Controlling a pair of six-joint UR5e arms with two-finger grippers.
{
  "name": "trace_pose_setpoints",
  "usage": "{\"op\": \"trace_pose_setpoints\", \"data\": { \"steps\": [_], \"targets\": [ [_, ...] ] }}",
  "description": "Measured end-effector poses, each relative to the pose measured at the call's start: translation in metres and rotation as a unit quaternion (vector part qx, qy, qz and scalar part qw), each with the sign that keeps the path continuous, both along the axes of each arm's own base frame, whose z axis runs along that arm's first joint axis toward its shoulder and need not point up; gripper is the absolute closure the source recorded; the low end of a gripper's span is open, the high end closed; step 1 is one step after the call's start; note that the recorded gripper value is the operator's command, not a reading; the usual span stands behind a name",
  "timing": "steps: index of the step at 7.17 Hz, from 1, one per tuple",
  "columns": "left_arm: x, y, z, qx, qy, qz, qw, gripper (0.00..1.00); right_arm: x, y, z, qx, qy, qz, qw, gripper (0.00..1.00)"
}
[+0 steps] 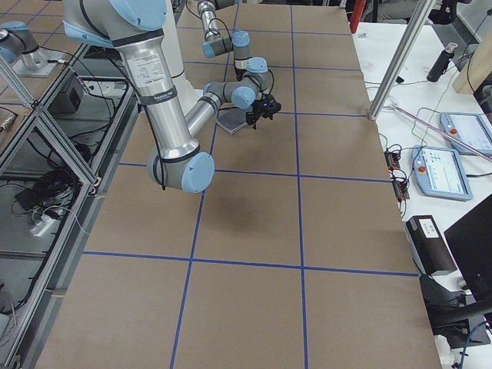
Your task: Fold towel twice with both arms
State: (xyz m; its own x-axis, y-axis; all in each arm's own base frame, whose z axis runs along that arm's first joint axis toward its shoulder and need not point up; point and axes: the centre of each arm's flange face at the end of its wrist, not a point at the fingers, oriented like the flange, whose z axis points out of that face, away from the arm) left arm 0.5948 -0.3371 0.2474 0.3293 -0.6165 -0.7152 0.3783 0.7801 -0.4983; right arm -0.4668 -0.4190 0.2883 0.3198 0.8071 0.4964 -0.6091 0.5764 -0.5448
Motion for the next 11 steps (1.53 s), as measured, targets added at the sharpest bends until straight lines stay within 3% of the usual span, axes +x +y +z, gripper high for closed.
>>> {"op": "trace_pose_setpoints", "data": {
  "steps": [3, 7, 10, 11],
  "targets": [
    [-0.006, -0.008, -0.008, 0.005, 0.009, -0.005, 0.9999, 1.0, 0.001, 0.001, 0.001, -0.001, 0.0, 0.0, 1.0, 0.0],
    [-0.049, -0.091, -0.015, 0.045, 0.03, -0.058, 0.9968, 1.0, 0.004, -0.001, 0.0, 0.0, -0.002, 0.003, 1.0, 0.0],
    [-0.034, -0.163, -0.011, 0.07, 0.063, -0.093, 0.9911, 1.0, 0.005, -0.002, -0.001, 0.001, -0.002, 0.004, 1.0, 0.0],
    [-0.03, -0.184, -0.018, 0.073, 0.062, -0.102, 0.9902, 0.86, 0.005, -0.002, -0.001, 0.001, -0.002, 0.004, 1.0, 0.0]
  ]
}}
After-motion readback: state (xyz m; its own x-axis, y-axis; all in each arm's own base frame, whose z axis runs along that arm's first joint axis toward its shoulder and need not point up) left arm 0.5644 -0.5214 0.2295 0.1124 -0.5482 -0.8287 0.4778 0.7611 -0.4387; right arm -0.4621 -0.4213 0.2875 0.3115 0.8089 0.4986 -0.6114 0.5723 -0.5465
